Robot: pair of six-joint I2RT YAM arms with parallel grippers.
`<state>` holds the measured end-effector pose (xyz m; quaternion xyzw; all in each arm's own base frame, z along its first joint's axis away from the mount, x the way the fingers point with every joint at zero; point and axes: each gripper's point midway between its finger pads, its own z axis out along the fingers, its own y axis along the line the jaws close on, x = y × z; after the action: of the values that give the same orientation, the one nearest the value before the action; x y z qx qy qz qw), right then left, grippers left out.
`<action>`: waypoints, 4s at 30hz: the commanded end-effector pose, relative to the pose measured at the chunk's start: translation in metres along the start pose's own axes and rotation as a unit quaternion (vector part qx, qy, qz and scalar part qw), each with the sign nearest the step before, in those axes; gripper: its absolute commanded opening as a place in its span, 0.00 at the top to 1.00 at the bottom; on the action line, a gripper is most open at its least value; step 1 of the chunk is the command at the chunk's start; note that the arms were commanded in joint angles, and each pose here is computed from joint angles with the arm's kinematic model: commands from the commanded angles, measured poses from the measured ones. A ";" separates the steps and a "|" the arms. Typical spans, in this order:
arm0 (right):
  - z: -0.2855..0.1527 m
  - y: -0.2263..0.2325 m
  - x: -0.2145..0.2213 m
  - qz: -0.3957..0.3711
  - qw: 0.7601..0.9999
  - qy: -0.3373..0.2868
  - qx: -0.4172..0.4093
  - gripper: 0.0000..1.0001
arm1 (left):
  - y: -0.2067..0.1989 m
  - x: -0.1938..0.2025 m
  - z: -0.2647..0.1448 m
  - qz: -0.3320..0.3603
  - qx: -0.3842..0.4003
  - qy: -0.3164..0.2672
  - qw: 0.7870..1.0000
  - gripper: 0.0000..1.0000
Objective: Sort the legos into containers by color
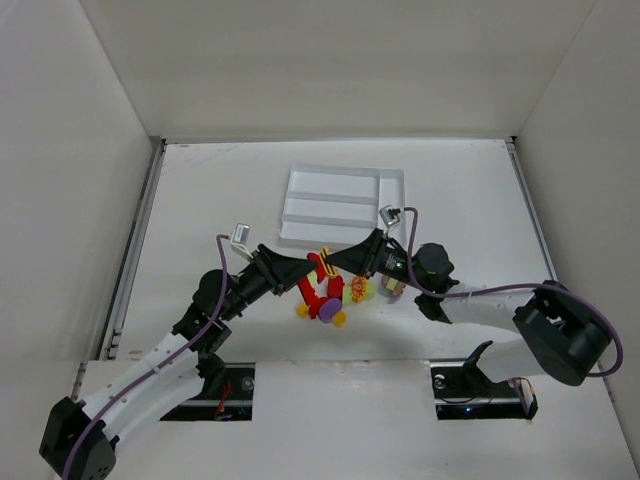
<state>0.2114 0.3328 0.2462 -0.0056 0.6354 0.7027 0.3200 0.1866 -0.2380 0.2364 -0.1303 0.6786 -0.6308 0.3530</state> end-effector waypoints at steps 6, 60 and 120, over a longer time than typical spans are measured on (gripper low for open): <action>-0.009 0.006 -0.057 -0.009 0.995 -0.095 -0.013 0.65 | -0.017 -0.019 -0.001 0.008 0.035 -0.040 0.999 0.89; -0.057 -0.057 -0.125 -0.220 0.926 -0.158 0.263 0.39 | -0.038 -0.018 0.044 -0.011 0.090 0.009 0.996 0.87; -0.019 0.031 -0.015 -0.078 0.996 -0.044 -0.019 0.61 | -0.033 -0.005 0.042 -0.026 0.079 0.021 0.996 0.40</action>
<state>0.2041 0.3158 0.2508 -0.0195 0.6449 0.6671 0.3724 0.2092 -0.2765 0.2403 -0.1317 0.6613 -0.6760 0.2971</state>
